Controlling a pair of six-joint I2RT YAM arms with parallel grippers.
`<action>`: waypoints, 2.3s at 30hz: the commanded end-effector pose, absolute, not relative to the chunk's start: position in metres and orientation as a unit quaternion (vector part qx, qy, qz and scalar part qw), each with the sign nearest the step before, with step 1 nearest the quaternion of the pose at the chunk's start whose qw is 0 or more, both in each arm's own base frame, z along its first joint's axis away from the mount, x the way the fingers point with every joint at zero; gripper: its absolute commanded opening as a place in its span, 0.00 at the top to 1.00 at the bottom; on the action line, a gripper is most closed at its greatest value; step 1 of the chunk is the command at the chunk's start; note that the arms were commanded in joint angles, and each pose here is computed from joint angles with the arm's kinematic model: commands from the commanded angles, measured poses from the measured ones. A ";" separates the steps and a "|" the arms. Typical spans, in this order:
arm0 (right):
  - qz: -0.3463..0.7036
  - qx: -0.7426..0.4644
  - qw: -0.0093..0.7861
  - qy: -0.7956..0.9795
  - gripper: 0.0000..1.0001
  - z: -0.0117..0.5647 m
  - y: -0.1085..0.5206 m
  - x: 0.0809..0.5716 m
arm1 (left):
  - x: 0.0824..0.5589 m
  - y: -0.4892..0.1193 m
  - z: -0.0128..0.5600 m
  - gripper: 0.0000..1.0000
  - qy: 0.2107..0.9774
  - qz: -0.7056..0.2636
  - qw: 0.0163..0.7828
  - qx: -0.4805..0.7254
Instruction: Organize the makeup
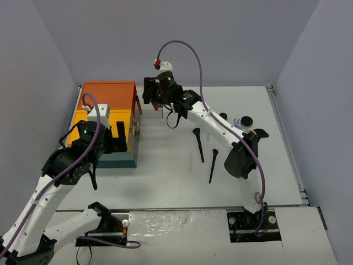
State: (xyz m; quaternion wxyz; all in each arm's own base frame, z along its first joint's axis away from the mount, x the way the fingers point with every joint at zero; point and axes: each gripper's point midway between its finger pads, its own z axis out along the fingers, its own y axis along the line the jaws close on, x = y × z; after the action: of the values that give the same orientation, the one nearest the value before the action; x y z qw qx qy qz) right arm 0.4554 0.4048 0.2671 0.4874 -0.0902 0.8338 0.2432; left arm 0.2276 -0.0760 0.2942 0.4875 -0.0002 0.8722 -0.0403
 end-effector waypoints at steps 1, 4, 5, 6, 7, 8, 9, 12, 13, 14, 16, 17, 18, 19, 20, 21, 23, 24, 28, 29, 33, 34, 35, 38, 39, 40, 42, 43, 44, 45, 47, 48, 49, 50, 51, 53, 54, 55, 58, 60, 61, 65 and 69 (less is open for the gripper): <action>0.249 -0.051 0.559 0.789 0.33 0.347 0.343 0.462 | 0.245 -0.075 0.330 0.03 0.851 -0.037 0.523 -0.024; 0.229 -0.035 0.563 0.793 0.30 0.344 0.306 0.466 | 0.260 -0.075 0.338 0.03 0.851 -0.026 0.524 -0.030; 0.220 -0.035 0.559 0.798 0.28 0.337 0.297 0.466 | 0.267 -0.077 0.339 0.03 0.852 -0.024 0.522 -0.030; 0.214 -0.033 0.562 0.798 0.25 0.339 0.290 0.468 | 0.271 -0.076 0.346 0.03 0.848 -0.029 0.527 -0.034; 0.207 -0.033 0.561 0.800 0.21 0.335 0.281 0.470 | 0.281 -0.074 0.352 0.03 0.846 -0.035 0.530 -0.044; 0.199 -0.033 0.558 0.805 0.16 0.328 0.272 0.472 | 0.294 -0.070 0.358 0.03 0.844 -0.041 0.532 -0.055; 0.193 -0.033 0.554 0.809 0.12 0.322 0.264 0.475 | 0.307 -0.066 0.362 0.03 0.843 -0.045 0.533 -0.064; 0.185 -0.034 0.542 0.819 0.03 0.305 0.253 0.482 | 0.343 -0.050 0.371 0.03 0.839 -0.050 0.535 -0.086; 0.181 -0.036 0.539 0.822 0.01 0.300 0.251 0.484 | 0.351 -0.043 0.378 0.03 0.834 -0.050 0.542 -0.094; 0.177 -0.037 0.539 0.823 0.00 0.298 0.249 0.486 | 0.355 -0.035 0.386 0.03 0.828 -0.050 0.550 -0.100; 0.168 -0.043 0.534 0.828 0.00 0.287 0.249 0.493 | 0.377 -0.015 0.388 0.03 0.826 -0.050 0.549 -0.120; 0.167 -0.046 0.531 0.829 0.00 0.283 0.250 0.496 | 0.386 -0.005 0.392 0.03 0.822 -0.052 0.553 -0.128; 0.165 -0.050 0.529 0.831 0.00 0.278 0.251 0.499 | 0.394 0.006 0.395 0.03 0.817 -0.051 0.557 -0.137; 0.165 -0.053 0.525 0.833 0.00 0.272 0.253 0.502 | 0.402 0.020 0.397 0.03 0.813 -0.047 0.562 -0.146; 0.164 -0.056 0.522 0.835 0.00 0.267 0.254 0.504 | 0.409 0.032 0.398 0.03 0.810 -0.043 0.565 -0.153; 0.164 -0.058 0.521 0.835 0.00 0.265 0.255 0.506 | 0.415 0.039 0.396 0.03 0.810 -0.043 0.564 -0.155; 0.170 -0.066 0.521 0.834 0.00 0.261 0.261 0.509 | 0.430 0.052 0.388 0.03 0.818 -0.047 0.553 -0.152; 0.175 -0.072 0.516 0.835 0.00 0.256 0.264 0.510 | 0.435 0.064 0.382 0.03 0.821 -0.041 0.547 -0.156; 0.194 -0.085 0.507 0.835 0.00 0.245 0.276 0.514 | 0.454 0.092 0.357 0.03 0.841 -0.024 0.519 -0.155; 0.197 -0.087 0.504 0.837 0.00 0.241 0.279 0.514 | 0.458 0.095 0.349 0.03 0.846 -0.023 0.510 -0.153; 0.212 -0.100 0.493 0.838 0.00 0.232 0.290 0.513 | 0.473 0.093 0.330 0.03 0.859 -0.041 0.491 -0.137; 0.216 -0.104 0.492 0.837 0.00 0.232 0.293 0.513 | 0.476 0.092 0.327 0.03 0.861 -0.045 0.489 -0.135; 0.223 -0.110 0.491 0.835 0.00 0.232 0.298 0.511 | 0.478 0.092 0.323 0.03 0.862 -0.048 0.485 -0.136; 0.233 -0.120 0.489 0.832 0.00 0.230 0.311 0.510 | 0.483 0.085 0.316 0.03 0.865 -0.069 0.478 -0.134; 0.236 -0.124 0.489 0.831 0.00 0.230 0.315 0.510 | 0.485 0.082 0.315 0.03 0.865 -0.076 0.477 -0.133; 0.240 -0.127 0.490 0.828 0.00 0.232 0.320 0.509 | 0.487 0.078 0.313 0.03 0.866 -0.080 0.476 -0.132; 0.250 -0.132 0.490 0.825 0.00 0.234 0.330 0.508 | 0.488 0.074 0.309 0.03 0.868 -0.084 0.471 -0.130; 0.255 -0.136 0.490 0.823 0.00 0.235 0.335 0.507 | 0.488 0.071 0.307 0.03 0.869 -0.086 0.469 -0.129; 0.261 -0.139 0.491 0.819 0.00 0.238 0.342 0.506 | 0.489 0.069 0.305 0.03 0.870 -0.091 0.467 -0.130; 0.266 -0.145 0.489 0.818 0.00 0.236 0.349 0.504 | 0.489 0.065 0.301 0.03 0.872 -0.097 0.462 -0.129; 0.273 -0.150 0.489 0.815 0.00 0.237 0.359 0.503 | 0.490 0.059 0.295 0.03 0.873 -0.107 0.457 -0.130; 0.277 -0.152 0.490 0.812 0.00 0.240 0.363 0.502 | 0.489 0.056 0.293 0.03 0.874 -0.110 0.455 -0.129; 0.281 -0.154 0.492 0.809 0.00 0.242 0.367 0.502 | 0.489 0.053 0.292 0.03 0.875 -0.113 0.453 -0.127; 0.287 -0.155 0.489 0.809 0.00 0.241 0.373 0.501 | 0.488 0.050 0.288 0.03 0.877 -0.116 0.450 -0.127; 0.292 -0.156 0.487 0.809 0.00 0.241 0.378 0.500 | 0.487 0.047 0.286 0.03 0.877 -0.119 0.447 -0.125; 0.301 -0.161 0.492 0.801 0.00 0.246 0.390 0.498 | 0.487 0.041 0.286 0.03 0.877 -0.125 0.447 -0.124; 0.308 -0.163 0.496 0.796 0.00 0.250 0.397 0.497 | 0.487 0.040 0.284 0.03 0.877 -0.127 0.447 -0.125; 0.315 -0.165 0.499 0.791 0.00 0.254 0.403 0.497 | 0.487 0.038 0.283 0.03 0.877 -0.130 0.446 -0.125; 0.329 -0.169 0.500 0.783 0.00 0.258 0.416 0.496 | 0.485 0.035 0.283 0.03 0.876 -0.136 0.444 -0.127; 0.350 -0.180 0.500 0.771 0.00 0.262 0.430 0.491 | 0.485 0.035 0.285 0.03 0.873 -0.138 0.449 -0.128; 0.356 -0.183 0.498 0.769 0.00 0.261 0.435 0.489 | 0.484 0.034 0.286 0.03 0.873 -0.139 0.450 -0.128; 0.390 -0.194 0.494 0.753 0.00 0.267 0.453 0.481 | 0.483 0.032 0.290 0.03 0.871 -0.142 0.453 -0.126; 0.413 -0.208 0.494 0.736 0.00 0.276 0.468 0.472 | 0.482 0.032 0.291 0.03 0.870 -0.143 0.454 -0.126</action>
State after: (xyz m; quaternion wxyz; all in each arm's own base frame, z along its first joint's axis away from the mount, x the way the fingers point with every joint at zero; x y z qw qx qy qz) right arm 0.4793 0.4383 0.2089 0.4445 -0.1881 0.8064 0.3419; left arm 0.4874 0.0653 0.2520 0.4216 -0.1496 0.8895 -0.0926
